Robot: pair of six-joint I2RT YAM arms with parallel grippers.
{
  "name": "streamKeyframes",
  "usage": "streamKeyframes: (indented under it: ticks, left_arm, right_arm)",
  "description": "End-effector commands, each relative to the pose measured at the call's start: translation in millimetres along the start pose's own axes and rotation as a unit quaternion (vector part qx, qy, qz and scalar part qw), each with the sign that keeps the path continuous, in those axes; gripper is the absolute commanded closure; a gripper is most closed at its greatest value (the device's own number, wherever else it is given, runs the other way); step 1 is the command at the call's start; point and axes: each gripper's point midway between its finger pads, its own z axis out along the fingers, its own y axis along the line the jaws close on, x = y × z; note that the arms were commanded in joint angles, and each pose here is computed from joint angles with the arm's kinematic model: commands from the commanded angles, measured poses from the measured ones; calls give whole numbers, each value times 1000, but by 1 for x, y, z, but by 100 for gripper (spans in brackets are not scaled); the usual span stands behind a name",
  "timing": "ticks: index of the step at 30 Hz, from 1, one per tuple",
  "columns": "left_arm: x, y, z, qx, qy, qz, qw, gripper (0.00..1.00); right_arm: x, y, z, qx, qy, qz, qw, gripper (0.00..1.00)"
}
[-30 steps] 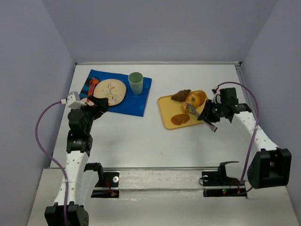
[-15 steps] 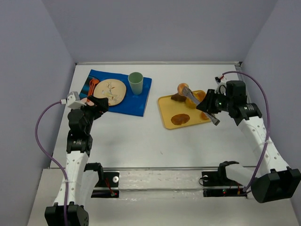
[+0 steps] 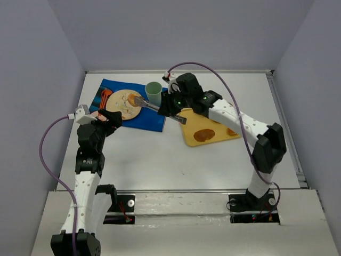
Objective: Place the bread
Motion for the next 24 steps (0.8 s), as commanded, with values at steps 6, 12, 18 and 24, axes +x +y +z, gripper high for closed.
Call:
streamKeyframes:
  ticks: [6,12,18,24]
  left_arm:
    - [-25,-13,1,5,-32,1,999,1]
    - [-27,-12,-2,-1,-37,-1,999,1]
    - [-32,-15,-7,8,-50,-1,999,1]
    - [-30,-17,-7,12,-44,0,999,1]
  right_arm:
    - [-64,-19,109,15,-60,2,998,86]
    - [-50,-25,146,5,-39,14,999,73]
    - [-44,-25,150,12,-33,6,999,49]
    - [-39,-18,144,10,-26,5,1000,42]
